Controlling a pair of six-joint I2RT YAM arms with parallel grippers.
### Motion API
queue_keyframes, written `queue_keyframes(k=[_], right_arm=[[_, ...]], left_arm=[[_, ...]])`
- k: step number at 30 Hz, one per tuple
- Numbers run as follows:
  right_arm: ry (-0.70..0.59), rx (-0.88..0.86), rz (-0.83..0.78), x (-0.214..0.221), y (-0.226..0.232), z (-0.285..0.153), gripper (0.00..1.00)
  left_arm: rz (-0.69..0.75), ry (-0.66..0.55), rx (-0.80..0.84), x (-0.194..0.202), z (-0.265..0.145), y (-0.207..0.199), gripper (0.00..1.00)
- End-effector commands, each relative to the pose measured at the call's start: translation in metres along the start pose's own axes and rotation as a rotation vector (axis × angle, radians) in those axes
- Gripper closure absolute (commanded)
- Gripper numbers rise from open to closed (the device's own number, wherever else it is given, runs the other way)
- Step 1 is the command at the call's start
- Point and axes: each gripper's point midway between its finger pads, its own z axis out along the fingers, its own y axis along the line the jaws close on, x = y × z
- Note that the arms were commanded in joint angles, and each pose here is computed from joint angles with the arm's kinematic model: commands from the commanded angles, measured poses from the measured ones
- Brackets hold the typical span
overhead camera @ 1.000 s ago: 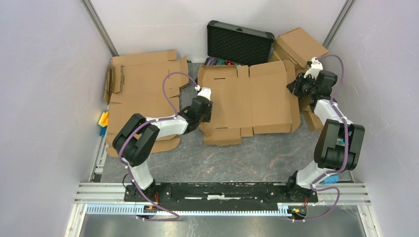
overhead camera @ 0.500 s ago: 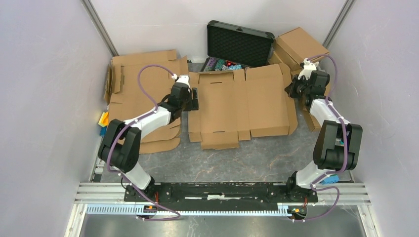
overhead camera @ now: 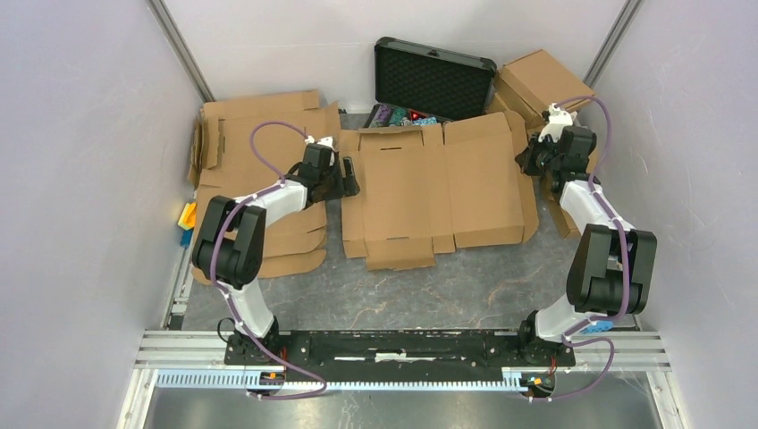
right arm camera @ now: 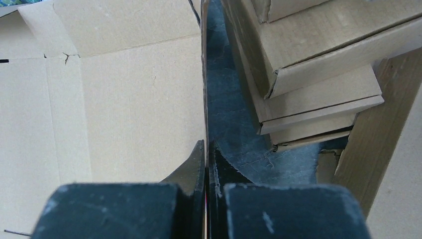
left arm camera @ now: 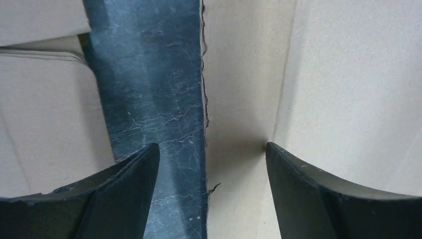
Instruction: Fold the paper box
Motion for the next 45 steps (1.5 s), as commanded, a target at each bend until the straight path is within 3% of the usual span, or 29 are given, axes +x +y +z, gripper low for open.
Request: queue_keyframes(k=[1, 10, 12, 23, 30, 35, 45], right_arm=[[-0.06, 0.004, -0.031, -0.017, 0.003, -0.006, 1.0], [-0.08, -0.034, -0.04, -0.021, 0.021, -0.014, 1.0], [-0.101, -0.04, -0.054, -0.028, 0.03, -0.023, 1.0], [-0.312, -0.16, -0.14, -0.087, 0.099, -0.095, 1.0], [-0.534, -0.322, -0.17, -0.067, 0.151, -0.148, 1.0], [-0.525, -0.392, -0.182, -0.026, 0.164, -0.156, 1.0], [-0.431, -0.329, -0.216, 0.035, 0.148, -0.154, 1.0]], left_arm=[[-0.101, 0.005, 0.144, -0.01, 0.004, -0.02, 0.17], [-0.045, -0.108, 0.308, -0.026, -0.021, -0.052, 0.92], [-0.011, -0.146, 0.286, -0.03, -0.03, -0.054, 0.98], [0.109, -0.522, 0.197, -0.066, -0.113, -0.065, 0.98], [0.12, -0.781, 0.078, -0.069, -0.146, -0.06, 0.98], [0.112, -0.888, 0.017, -0.063, -0.163, -0.062, 0.98], [0.193, -0.943, -0.112, -0.028, -0.17, -0.082, 0.98]])
